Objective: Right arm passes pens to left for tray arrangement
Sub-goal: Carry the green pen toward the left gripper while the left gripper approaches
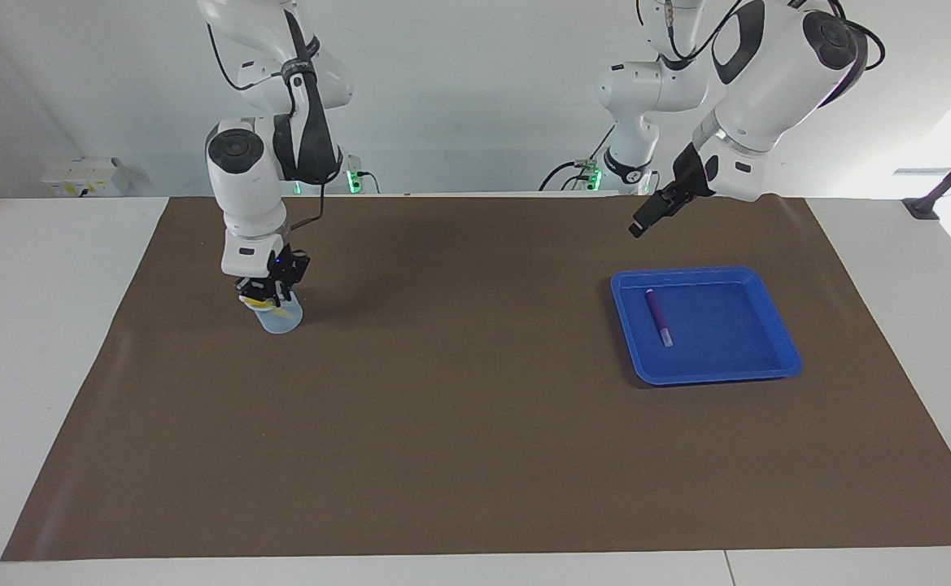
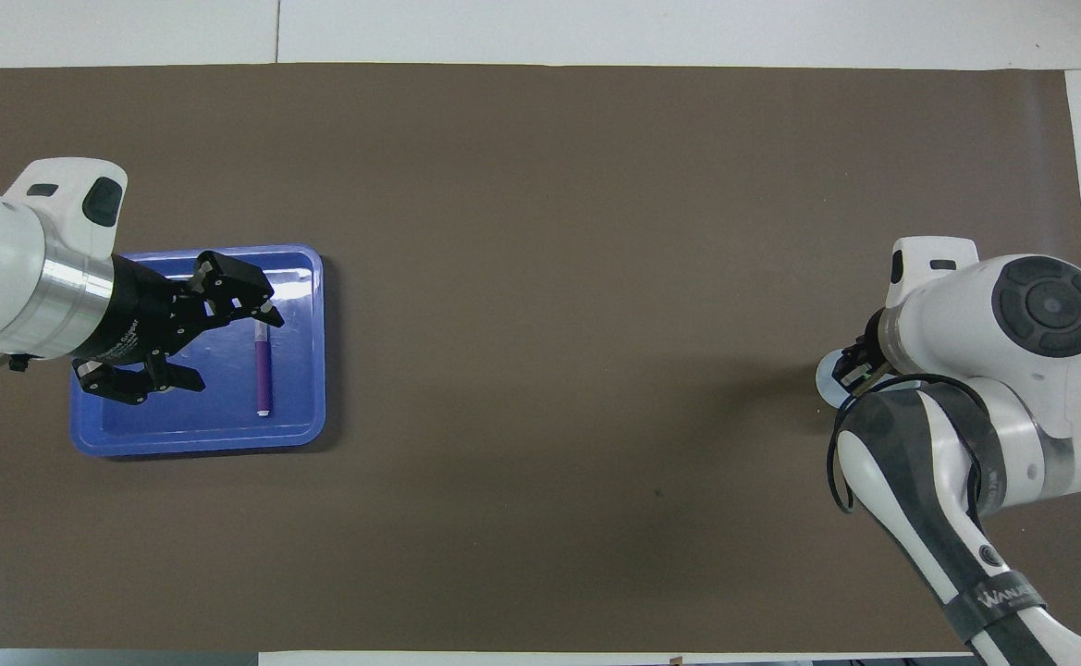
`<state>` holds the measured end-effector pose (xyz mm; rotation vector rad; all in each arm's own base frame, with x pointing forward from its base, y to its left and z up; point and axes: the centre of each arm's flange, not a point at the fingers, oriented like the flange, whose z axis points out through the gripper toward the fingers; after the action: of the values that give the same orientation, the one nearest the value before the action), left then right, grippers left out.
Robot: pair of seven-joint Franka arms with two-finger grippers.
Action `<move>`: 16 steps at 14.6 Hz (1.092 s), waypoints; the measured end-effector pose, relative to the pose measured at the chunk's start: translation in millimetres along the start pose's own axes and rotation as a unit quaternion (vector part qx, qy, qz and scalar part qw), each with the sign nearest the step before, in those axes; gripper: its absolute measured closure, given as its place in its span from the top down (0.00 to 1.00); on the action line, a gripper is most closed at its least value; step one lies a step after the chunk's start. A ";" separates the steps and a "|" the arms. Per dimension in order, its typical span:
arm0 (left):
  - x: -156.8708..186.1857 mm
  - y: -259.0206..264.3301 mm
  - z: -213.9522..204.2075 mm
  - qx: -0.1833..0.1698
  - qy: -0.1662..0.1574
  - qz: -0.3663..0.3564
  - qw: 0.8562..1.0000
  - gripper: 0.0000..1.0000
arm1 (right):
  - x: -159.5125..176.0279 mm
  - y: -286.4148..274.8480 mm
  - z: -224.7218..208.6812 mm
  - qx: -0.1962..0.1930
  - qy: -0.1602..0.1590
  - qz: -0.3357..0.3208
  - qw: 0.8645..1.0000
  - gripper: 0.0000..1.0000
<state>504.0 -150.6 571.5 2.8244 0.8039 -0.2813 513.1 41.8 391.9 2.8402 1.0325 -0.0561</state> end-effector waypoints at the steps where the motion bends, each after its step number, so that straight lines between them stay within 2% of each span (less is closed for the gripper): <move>1: 0.0 0.0 0.0 0.000 0.000 0.000 1.000 1.00 | 1.4 4.4 -10.2 0.001 -0.004 0.003 1.000 0.18; 3: 0.0 -0.1 0.2 0.000 0.000 0.000 1.000 1.00 | 8.8 17.7 -53.1 -0.004 -0.004 0.010 1.000 0.18; 5: 0.0 -0.1 0.2 0.000 0.000 0.000 1.000 1.00 | 17.9 26.8 -115.7 -0.002 0.024 0.025 0.999 0.18; 7: -0.8 0.5 0.1 -0.003 -0.003 -0.001 1.000 1.00 | 23.9 23.0 -179.1 0.035 0.064 0.052 0.996 0.18; 9: -2.2 1.9 -0.3 -0.011 -0.010 -0.013 1.000 1.00 | 28.8 12.7 -220.6 0.108 0.112 0.103 0.982 0.18; 10: -2.9 2.4 -0.7 -0.014 -0.013 -0.024 1.000 1.00 | 33.2 6.2 -233.2 0.161 0.137 0.146 0.967 0.18; 12: -4.4 3.9 -2.2 -0.029 -0.027 -0.058 0.998 1.00 | 41.8 -3.6 -245.9 0.238 0.151 0.253 0.926 0.18; 14: -4.7 4.6 -5.2 -0.047 -0.046 -0.109 0.992 1.00 | 54.8 -17.3 -249.5 0.273 0.142 0.343 0.888 0.18; 16: -6.3 6.3 -10.4 -0.067 -0.066 -0.169 0.981 1.00 | 75.5 -47.4 -251.1 0.306 0.133 0.406 0.851 0.18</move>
<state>503.4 -156.6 583.7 2.5047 1.2206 -0.4406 539.1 157.1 630.8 3.6796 -0.3408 0.1101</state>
